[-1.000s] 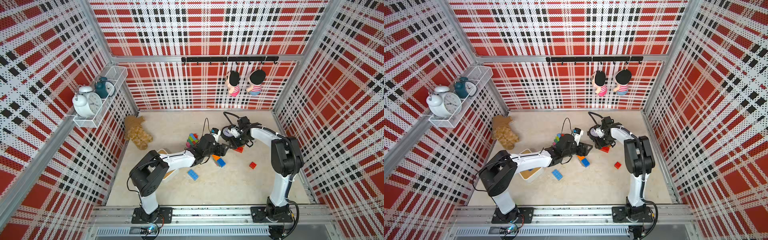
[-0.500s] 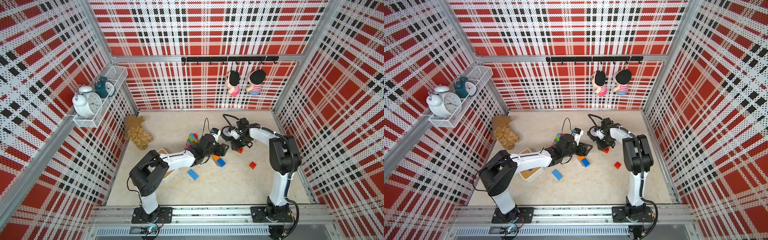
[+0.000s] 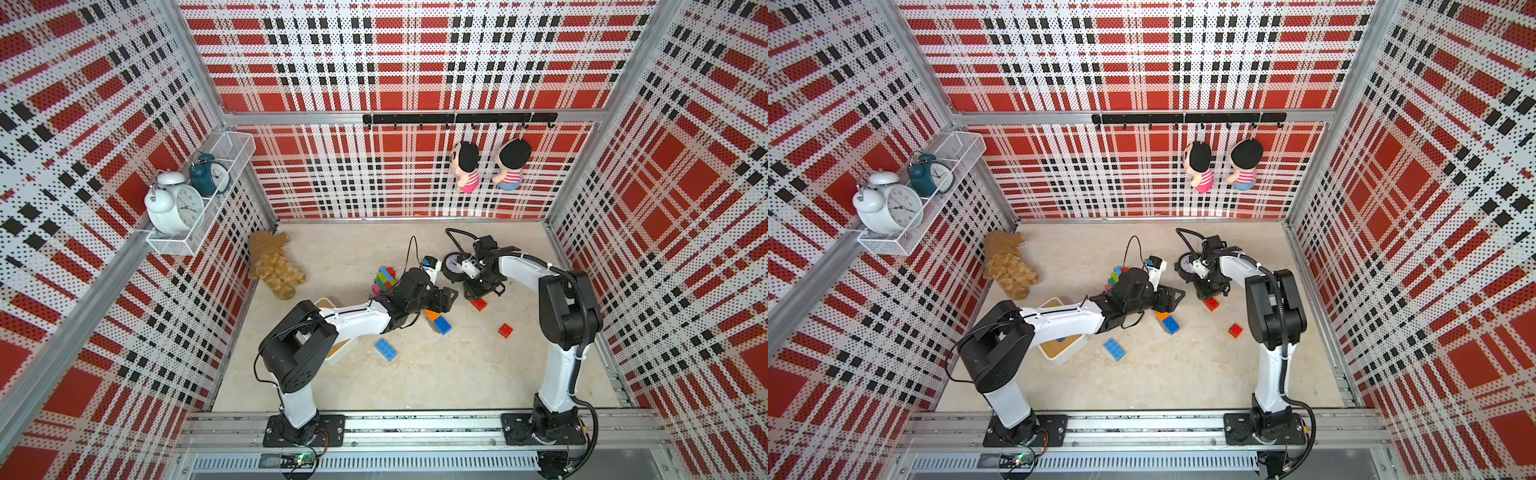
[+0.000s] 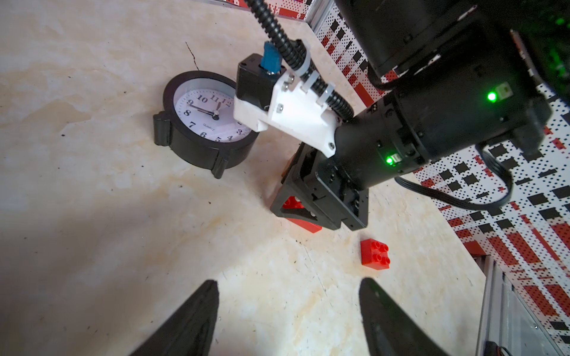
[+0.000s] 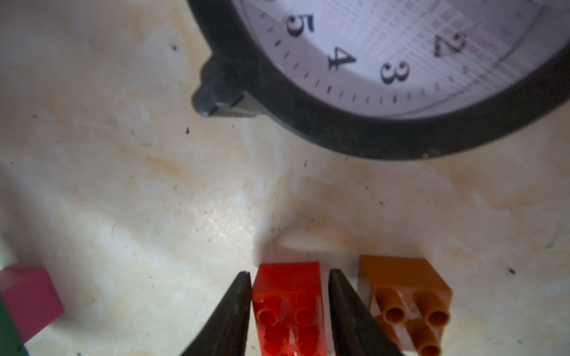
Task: Assemble a heart with building blocks
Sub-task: Pick up the building block from the center of the board.
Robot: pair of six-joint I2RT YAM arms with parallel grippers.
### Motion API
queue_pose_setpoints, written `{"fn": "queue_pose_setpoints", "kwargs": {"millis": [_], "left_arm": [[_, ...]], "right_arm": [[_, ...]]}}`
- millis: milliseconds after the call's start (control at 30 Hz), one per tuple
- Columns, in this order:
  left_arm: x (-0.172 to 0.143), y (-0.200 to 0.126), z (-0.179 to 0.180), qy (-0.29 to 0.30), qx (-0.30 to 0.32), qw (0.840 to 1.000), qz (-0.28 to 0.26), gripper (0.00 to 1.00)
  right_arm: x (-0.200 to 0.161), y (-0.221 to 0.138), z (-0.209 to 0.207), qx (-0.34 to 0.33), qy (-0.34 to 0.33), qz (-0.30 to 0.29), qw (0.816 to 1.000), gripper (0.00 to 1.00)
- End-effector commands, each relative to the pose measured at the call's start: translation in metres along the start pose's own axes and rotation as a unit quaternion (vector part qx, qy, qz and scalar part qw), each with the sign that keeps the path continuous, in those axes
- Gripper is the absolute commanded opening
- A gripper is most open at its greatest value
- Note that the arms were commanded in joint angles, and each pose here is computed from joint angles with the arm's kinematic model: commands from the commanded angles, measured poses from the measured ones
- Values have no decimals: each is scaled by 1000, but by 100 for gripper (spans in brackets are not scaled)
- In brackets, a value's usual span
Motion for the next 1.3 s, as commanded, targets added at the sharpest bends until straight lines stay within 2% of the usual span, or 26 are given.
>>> {"fn": "queue_pose_setpoints", "kwargs": {"millis": [0,267,533,667,867,1067,1167,1267], "left_arm": [[4,0,-4,4,-2,1000,-5,75],[4,0,-4,5,-1,1000,-5,75],[2,-1,-3,5,2,1000,-4,75],[3,-4,-1,3,7,1000,-7,75],[2,-23,15,-21,28,999,-23,75],[-13,-48,39,-71,30,996,-32,82],[-27,-49,45,-84,24,996,-19,82],[-38,-46,48,-92,15,996,-6,82]], "right_arm": [[3,-8,-4,-5,0,-2,1000,44],[-3,-11,-5,-15,-1,7,1000,42],[-4,-10,-4,-10,0,8,1000,33],[-2,-14,-1,-2,4,-3,1000,26],[0,-34,4,2,28,-43,999,21],[-10,-63,30,13,51,-92,994,11],[-25,-71,50,27,50,-83,995,10],[-38,-79,75,35,39,-68,996,2]]}}
Point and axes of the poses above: each gripper's point midway between its finger pads, its own y axis out along the fingers, its own z axis along the line the jaws close on, x = y × z, the point moved 4 cm from there along -y, back along the fingers, and after that the axes turned 10 degrees about y, right-handed, at the moved point
